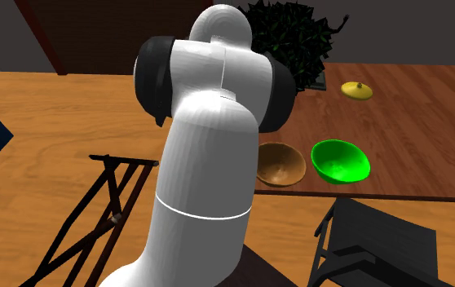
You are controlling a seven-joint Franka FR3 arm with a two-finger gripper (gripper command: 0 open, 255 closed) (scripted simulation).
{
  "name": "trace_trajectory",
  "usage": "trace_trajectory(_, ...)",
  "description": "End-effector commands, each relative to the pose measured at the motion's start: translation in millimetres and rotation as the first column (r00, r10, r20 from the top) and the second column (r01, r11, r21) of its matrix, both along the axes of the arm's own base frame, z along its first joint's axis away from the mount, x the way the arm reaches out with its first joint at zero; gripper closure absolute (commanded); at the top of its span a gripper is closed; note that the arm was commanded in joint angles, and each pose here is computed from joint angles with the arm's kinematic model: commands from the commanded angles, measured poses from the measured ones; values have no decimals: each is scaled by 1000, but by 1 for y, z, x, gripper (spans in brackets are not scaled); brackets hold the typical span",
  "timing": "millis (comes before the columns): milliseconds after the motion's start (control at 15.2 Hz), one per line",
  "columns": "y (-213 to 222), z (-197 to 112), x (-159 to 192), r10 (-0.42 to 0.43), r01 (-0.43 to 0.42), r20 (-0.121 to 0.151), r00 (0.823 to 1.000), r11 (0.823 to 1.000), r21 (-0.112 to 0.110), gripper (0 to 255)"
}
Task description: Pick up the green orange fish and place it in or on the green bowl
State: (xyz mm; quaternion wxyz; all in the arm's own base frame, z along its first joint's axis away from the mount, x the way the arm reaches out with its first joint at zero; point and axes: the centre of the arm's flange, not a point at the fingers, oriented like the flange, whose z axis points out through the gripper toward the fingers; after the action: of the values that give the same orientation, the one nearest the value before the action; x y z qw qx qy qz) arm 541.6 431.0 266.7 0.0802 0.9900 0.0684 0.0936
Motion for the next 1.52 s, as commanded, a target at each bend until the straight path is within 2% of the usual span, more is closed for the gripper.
trace_trajectory(0,-1,-12,2,0,0,0,1000,1000,0,0)
trace_trajectory(528,-1,-15,3,0,0,0,1000,1000,0,0)
trace_trajectory(594,-1,-15,3,0,0,0,1000,1000,0,255)
trace_trajectory(1188,-1,-15,3,0,0,0,1000,1000,0,255)
trace_trajectory(1452,-1,7,3,0,0,0,1000,1000,0,255)
